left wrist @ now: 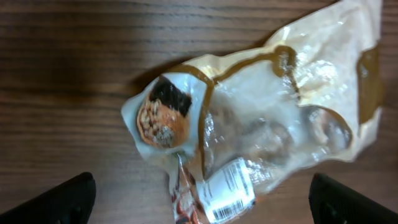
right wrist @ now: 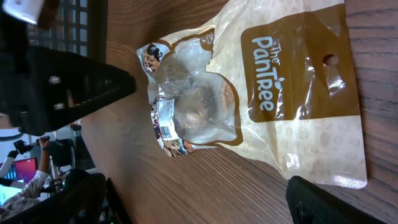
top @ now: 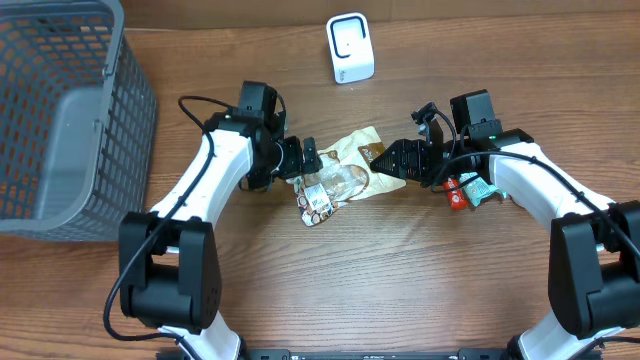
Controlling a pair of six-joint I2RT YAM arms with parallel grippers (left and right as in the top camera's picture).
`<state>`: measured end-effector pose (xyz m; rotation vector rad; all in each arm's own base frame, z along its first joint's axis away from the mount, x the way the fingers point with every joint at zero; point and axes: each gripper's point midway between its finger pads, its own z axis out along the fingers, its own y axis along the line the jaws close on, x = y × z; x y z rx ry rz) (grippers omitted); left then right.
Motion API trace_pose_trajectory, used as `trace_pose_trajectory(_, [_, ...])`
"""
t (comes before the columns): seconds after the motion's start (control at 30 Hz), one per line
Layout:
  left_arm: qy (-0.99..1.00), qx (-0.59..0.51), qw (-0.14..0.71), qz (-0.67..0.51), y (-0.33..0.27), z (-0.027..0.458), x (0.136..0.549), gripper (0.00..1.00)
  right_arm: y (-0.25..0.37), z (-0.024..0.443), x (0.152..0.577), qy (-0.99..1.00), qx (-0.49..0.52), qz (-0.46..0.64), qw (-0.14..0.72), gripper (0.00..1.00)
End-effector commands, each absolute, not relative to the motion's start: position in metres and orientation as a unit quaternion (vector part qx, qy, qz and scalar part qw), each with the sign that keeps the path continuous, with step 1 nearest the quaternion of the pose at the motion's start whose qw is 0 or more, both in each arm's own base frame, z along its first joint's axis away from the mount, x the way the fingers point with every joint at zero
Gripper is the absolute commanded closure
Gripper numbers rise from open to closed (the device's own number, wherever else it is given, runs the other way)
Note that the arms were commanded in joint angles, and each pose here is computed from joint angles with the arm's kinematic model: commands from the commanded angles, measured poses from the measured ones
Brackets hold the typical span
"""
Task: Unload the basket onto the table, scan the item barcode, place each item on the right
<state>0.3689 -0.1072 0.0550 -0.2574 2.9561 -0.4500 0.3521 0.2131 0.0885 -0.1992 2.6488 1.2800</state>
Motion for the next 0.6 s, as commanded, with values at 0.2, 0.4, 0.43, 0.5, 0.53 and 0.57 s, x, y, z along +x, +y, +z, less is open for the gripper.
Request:
trace_pose_trajectory(0.2, [0.982,-0.099,0.023,-0.156,-0.114,0.009,0.365,0.0,0.214,0.086,0.352,0.896,-0.069,0.428,0.097,0.06])
trace_pose_trajectory(0.4, [0.985,-0.094,-0.021,-0.144,-0.118,-0.023,0.352,0.02,0.214,0.086,0.352,0.896,-0.069,0.428,0.097,0.06])
trace_pose_trajectory(0.43, [0.985,-0.092,-0.027,-0.142,-0.12,-0.027,0.35,0.05,0.214,0.086,0.352,0.896,-0.069,0.428,0.097,0.06])
trace_pose_trajectory(0.5, [0.985,-0.091,-0.03,-0.141,-0.121,-0.029,0.349,0.15,0.214,0.086,0.352,0.896,-0.069,0.428,0.097,0.06])
trace_pose_trajectory(0.53, [0.985,-0.091,-0.029,-0.142,-0.121,-0.029,0.349,0.21,0.214,0.086,0.352,0.896,-0.069,0.428,0.097,0.06])
trace_pose_trajectory(0.57, [0.985,-0.091,-0.027,-0.142,-0.121,-0.028,0.35,0.28,0.214,0.086,0.352,0.896,-0.069,0.428,0.097,0.06])
